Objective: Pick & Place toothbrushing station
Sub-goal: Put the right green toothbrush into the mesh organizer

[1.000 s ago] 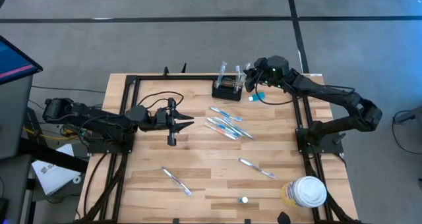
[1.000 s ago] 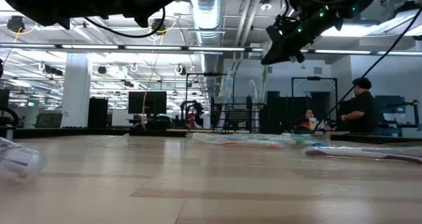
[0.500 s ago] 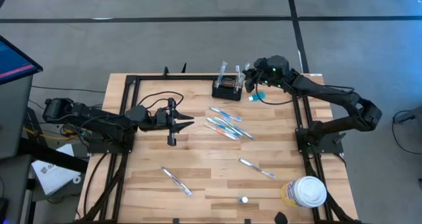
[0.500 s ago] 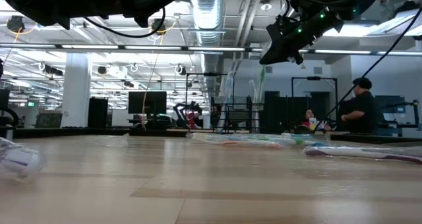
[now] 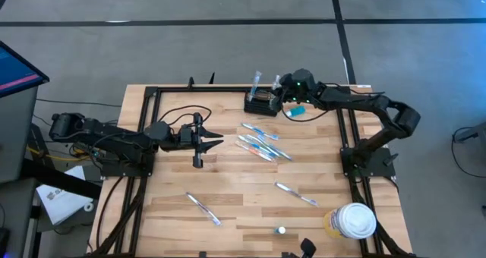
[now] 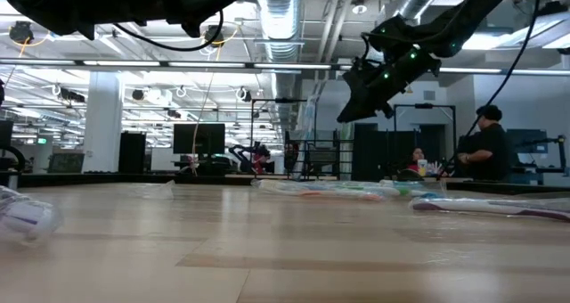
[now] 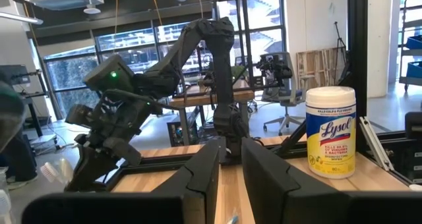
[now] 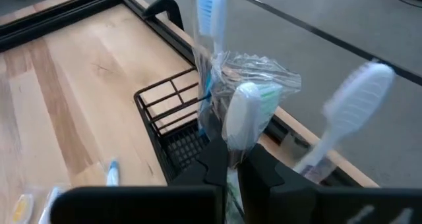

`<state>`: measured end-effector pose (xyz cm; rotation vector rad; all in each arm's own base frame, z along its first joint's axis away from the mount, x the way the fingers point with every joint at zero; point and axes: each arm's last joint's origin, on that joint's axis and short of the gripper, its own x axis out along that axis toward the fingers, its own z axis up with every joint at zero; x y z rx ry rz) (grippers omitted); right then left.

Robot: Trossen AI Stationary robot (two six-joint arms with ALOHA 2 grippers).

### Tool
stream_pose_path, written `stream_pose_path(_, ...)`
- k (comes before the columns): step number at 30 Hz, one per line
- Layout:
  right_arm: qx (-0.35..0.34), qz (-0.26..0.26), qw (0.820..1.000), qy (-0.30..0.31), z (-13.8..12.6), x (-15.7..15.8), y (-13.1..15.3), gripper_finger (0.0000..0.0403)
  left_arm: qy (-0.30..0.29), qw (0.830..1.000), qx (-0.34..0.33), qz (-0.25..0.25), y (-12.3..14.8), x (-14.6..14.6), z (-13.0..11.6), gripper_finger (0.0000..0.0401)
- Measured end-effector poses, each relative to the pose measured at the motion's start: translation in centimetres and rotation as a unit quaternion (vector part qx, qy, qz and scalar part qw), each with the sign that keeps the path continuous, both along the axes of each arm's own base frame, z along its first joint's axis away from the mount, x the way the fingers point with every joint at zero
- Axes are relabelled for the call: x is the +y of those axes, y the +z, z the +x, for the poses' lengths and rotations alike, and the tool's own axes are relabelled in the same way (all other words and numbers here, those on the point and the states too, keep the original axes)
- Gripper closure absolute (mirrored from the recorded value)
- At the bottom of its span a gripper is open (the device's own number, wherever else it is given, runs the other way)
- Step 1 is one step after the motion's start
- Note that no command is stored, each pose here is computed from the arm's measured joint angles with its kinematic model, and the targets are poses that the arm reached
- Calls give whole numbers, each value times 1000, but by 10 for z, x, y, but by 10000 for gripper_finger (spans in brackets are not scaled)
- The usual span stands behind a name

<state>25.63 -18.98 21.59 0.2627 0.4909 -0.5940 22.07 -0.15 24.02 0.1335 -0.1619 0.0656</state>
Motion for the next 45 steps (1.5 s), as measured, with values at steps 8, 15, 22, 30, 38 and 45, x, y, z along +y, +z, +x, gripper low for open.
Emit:
stream_pose_path(8, 2, 2, 1000, 1, 0, 0, -1, 376, 0, 1000, 0, 0, 0, 0, 0, 338)
stream_pose_path(15, 3, 2, 1000, 2, 1, 0, -1, 369, 0, 1000, 2, 0, 0, 0, 0, 338)
stream_pose_path(22, 3, 2, 1000, 4, 2, 2, -1, 367, 0, 1000, 2, 0, 0, 0, 0, 338)
stream_pose_path(30, 2, 2, 1000, 4, 2, 2, -1, 336, 0, 1000, 4, 0, -1, 0, 0, 338)
stream_pose_path(38, 2, 2, 1000, 4, 2, 2, -1, 296, 0, 1000, 4, 0, -1, 0, 0, 338)
stream_pose_path(45, 3, 2, 1000, 4, 2, 1, 1, 264, 0, 1000, 5, 0, -1, 0, 0, 338)
